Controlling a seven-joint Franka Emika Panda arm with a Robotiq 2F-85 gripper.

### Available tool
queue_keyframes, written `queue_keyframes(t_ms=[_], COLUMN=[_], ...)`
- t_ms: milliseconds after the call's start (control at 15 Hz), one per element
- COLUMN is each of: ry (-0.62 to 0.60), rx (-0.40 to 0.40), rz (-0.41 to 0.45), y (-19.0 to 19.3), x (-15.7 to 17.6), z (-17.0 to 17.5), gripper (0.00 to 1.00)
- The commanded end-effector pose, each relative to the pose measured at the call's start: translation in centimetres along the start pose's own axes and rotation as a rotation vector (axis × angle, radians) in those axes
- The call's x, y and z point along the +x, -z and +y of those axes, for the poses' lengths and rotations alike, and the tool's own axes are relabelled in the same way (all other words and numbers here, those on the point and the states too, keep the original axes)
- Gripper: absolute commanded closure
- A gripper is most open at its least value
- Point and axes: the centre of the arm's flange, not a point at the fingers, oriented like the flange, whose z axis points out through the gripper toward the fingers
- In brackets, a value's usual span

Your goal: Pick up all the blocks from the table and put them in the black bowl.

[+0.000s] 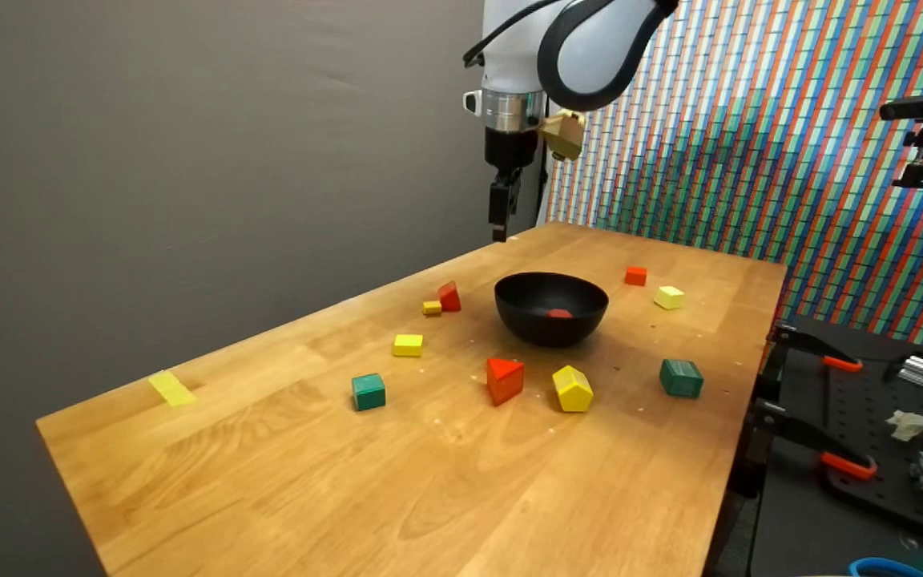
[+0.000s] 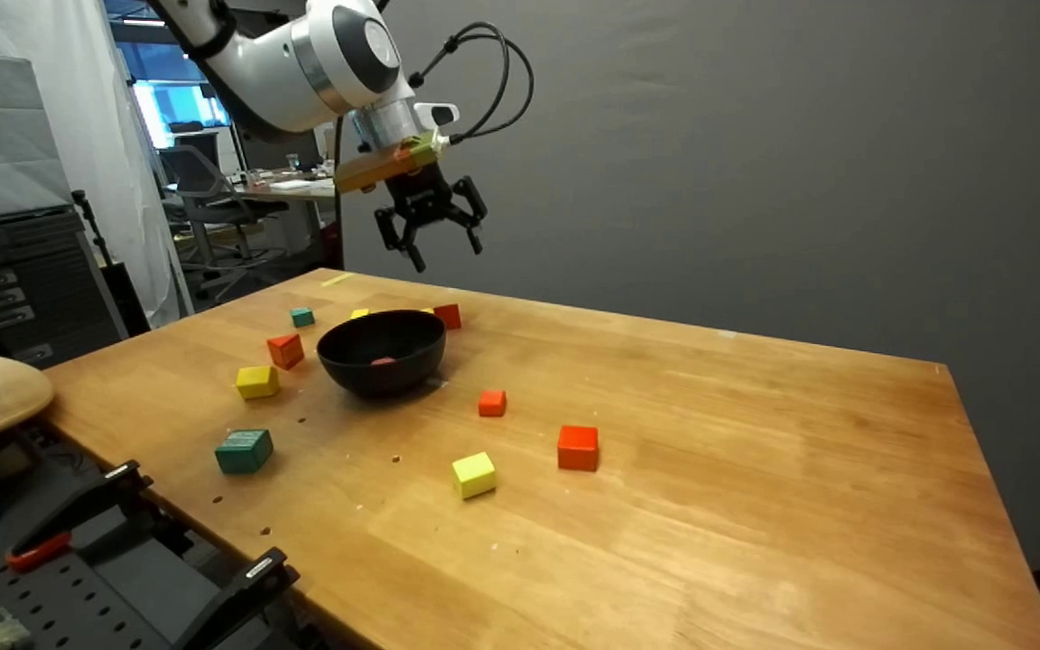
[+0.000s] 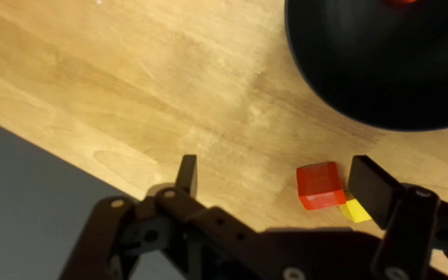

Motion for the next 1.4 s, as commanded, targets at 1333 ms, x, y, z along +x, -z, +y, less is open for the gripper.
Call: queue_keyframes(t_ms=[1333], ry=[-0.014], rx=[0.094], rz=[-0.1], y=[-10.2], x=[9.3], z=[-2.0], gripper=[0.11])
